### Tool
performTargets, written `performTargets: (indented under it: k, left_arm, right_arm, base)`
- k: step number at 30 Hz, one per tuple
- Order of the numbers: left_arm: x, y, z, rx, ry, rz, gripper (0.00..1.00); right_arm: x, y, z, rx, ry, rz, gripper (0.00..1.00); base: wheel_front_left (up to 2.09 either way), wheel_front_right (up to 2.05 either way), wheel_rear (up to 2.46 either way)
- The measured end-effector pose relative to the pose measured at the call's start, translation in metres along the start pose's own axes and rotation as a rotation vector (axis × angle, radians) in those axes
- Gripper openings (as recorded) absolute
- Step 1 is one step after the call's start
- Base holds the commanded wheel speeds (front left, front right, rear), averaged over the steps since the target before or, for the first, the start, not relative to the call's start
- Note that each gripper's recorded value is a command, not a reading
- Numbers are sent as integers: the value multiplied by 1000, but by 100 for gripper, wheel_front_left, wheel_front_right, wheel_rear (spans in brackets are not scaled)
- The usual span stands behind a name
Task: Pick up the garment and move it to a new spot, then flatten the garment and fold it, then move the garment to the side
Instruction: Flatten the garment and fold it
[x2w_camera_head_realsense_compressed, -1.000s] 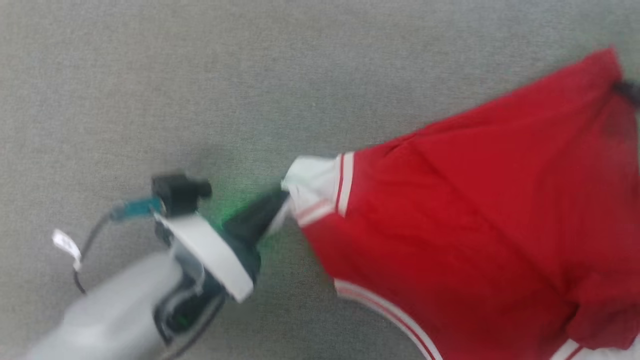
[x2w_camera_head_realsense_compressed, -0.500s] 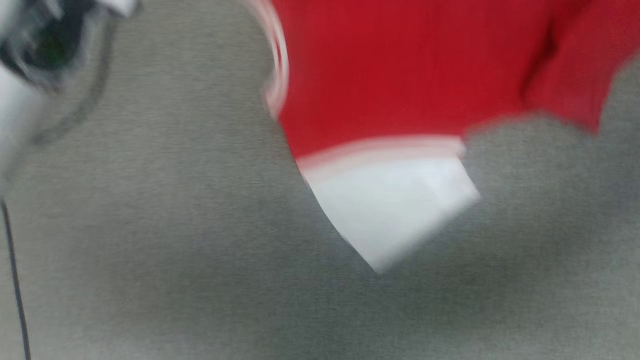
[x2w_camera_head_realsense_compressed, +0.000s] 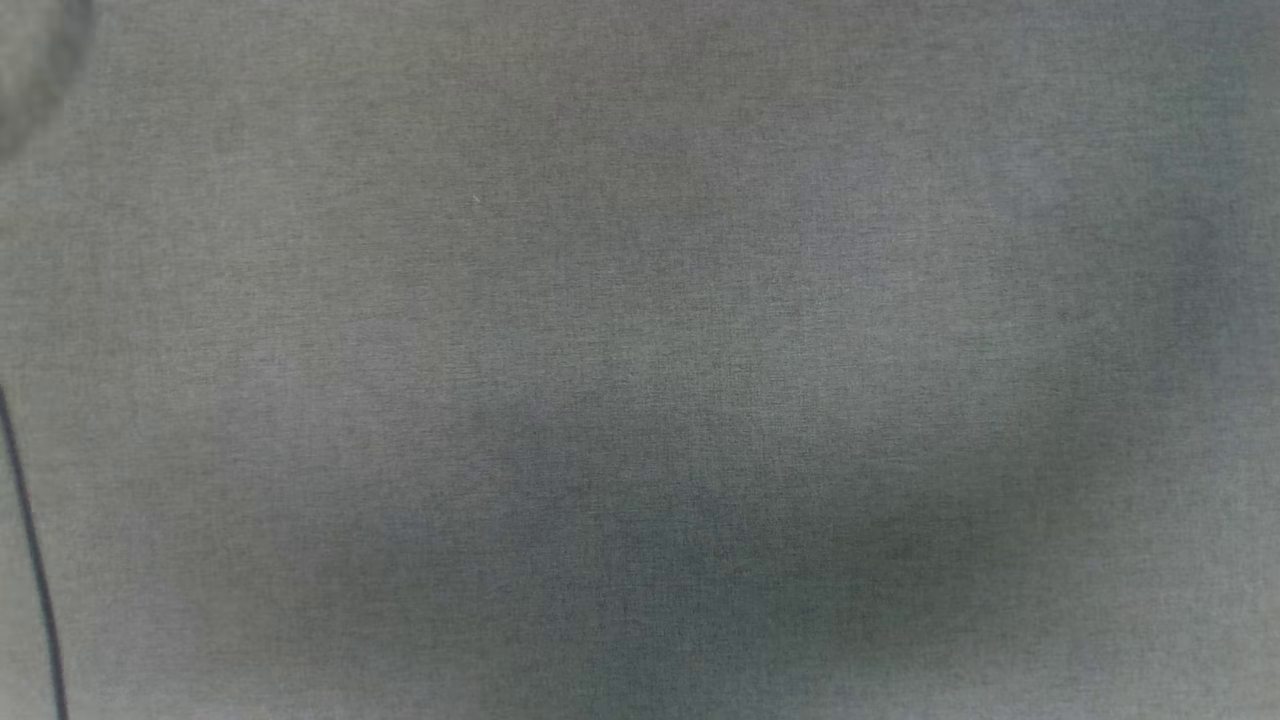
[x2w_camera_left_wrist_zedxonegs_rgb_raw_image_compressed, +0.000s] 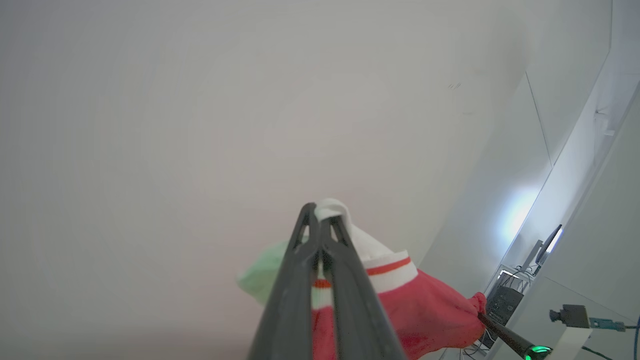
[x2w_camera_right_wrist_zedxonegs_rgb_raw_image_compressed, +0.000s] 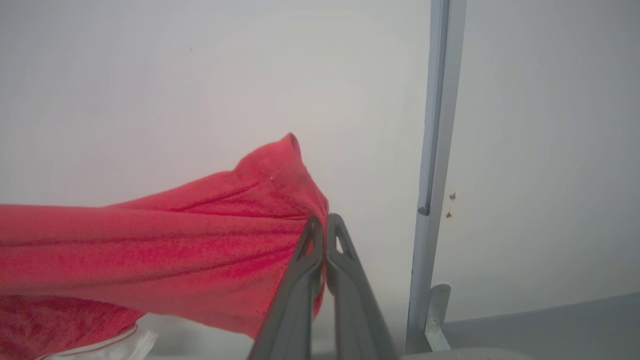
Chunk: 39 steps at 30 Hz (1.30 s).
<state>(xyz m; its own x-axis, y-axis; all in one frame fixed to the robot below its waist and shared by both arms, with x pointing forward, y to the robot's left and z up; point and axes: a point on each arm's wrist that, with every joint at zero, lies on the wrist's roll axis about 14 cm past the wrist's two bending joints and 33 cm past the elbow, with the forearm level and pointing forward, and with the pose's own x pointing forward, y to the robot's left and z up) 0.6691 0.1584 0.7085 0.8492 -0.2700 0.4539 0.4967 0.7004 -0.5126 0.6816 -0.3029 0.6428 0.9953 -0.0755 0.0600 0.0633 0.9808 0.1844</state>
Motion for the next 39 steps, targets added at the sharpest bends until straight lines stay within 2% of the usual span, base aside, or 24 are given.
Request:
performTargets:
  k: [3,4,7,11,16,18,19,21,31,35,39]
  left_arm:
    - [-37,20,-41,-48,106,55,0]
    - [-63,30,-64,-107,158,96,0]
    - [-110,39,-102,-170,260,150,0]
    - [-174,27,-145,-261,389,191,0]
    - [-232,5,-156,-376,434,239,0]
    - [-255,-5,-159,-404,461,253,0]
    - [-255,-5,-159,-404,461,253,0]
    - [-287,-20,-161,-423,508,266,0]
    - [-358,-60,-158,-467,627,285,0]
    - [-368,-66,-157,-459,656,274,0]
    - [-357,-70,-154,-433,646,227,0]
  right_arm:
    - [-11,-7,-44,1,111,-6,0]
    - [-19,-11,-68,3,162,-8,0]
    - [-40,-20,-107,5,247,-10,0]
    - [-82,-34,-160,32,373,-21,0]
    - [-147,-46,-208,91,515,-31,0]
    - [-171,-49,-216,115,549,-33,0]
    - [-171,-49,-216,115,549,-33,0]
    - [-204,-53,-223,146,587,-39,0]
    - [-297,-60,-225,189,715,-46,0]
    - [-309,-61,-219,205,712,-57,0]
    - [-307,-56,-208,214,671,-55,0]
  base:
    - [0,0,0]
    - [0,0,0]
    - [0,0,0]
    - [0,0,0]
    - [0,0,0]
    - [0,0,0]
    - [0,0,0]
    - [0,0,0]
    - [0,0,0]
    - [0,0,0]
    - [0,0,0]
